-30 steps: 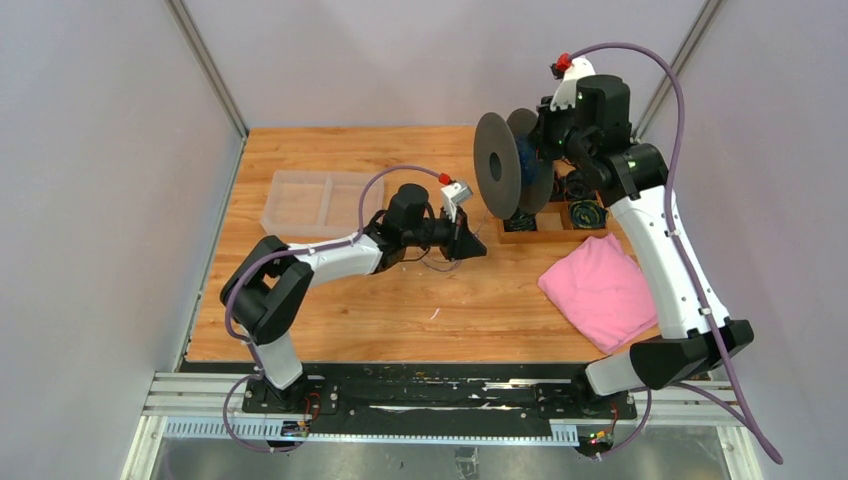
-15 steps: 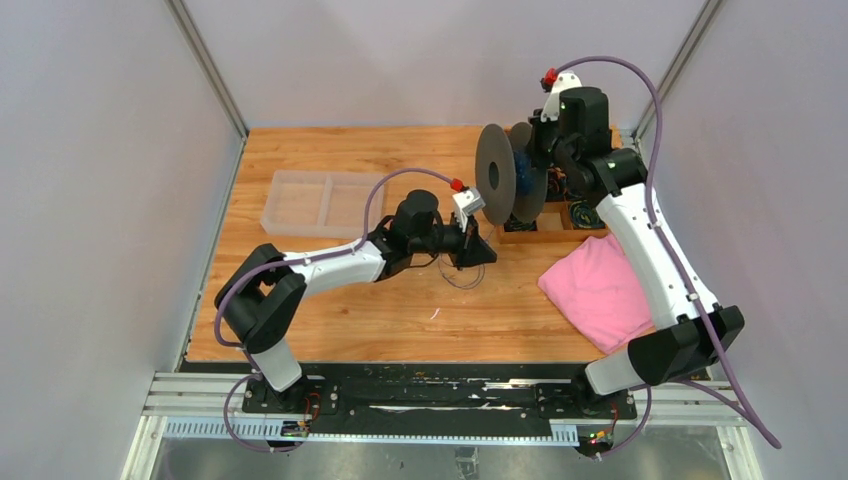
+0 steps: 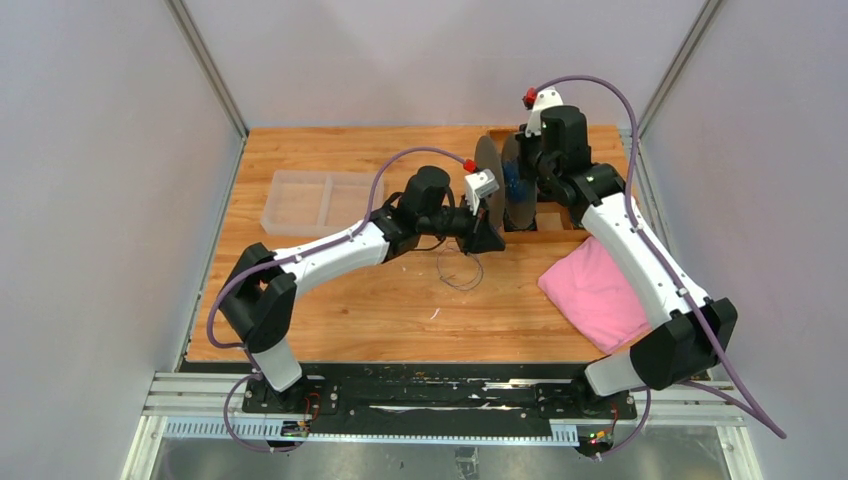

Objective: Wrap the cables
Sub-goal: Wrap the cable around the cable reel.

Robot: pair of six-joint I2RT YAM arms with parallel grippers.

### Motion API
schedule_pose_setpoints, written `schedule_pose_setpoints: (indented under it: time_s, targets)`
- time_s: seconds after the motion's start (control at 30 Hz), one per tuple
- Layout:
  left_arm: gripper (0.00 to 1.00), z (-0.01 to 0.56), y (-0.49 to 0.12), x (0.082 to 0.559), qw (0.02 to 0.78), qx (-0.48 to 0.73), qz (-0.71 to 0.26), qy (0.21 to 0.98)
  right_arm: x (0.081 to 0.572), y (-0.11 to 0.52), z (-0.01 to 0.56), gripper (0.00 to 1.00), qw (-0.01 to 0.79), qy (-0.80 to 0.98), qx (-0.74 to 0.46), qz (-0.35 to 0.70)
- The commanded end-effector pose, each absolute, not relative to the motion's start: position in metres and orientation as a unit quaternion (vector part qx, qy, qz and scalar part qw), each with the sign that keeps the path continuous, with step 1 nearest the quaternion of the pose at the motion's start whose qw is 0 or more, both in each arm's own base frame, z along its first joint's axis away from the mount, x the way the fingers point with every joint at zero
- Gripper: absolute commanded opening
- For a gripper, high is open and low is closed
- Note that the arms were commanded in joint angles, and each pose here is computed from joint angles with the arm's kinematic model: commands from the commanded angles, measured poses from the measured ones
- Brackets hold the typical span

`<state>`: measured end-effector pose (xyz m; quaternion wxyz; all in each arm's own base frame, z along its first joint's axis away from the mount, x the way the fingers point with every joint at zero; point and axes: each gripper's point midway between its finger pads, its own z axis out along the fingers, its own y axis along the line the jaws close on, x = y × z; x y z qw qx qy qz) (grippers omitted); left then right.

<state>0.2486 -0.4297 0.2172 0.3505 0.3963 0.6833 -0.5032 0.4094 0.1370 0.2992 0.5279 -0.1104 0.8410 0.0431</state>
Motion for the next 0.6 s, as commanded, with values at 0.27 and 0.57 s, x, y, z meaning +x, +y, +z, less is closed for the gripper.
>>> schedule_pose_setpoints:
  time_s: [0.27,0.57]
  targets:
    - [0.06,0.255,-0.434,0.235,0.325,0.452,-0.492,0.669,0.409,0.124,0.327,0.01,0.601,0.786,-0.141,-0.032]
    - [0.03,0.275,-0.428,0.245,0.346,0.46,-0.474,0.666,0.394,0.128,0.314,0.01,0.593,0.787,-0.167,-0.027]
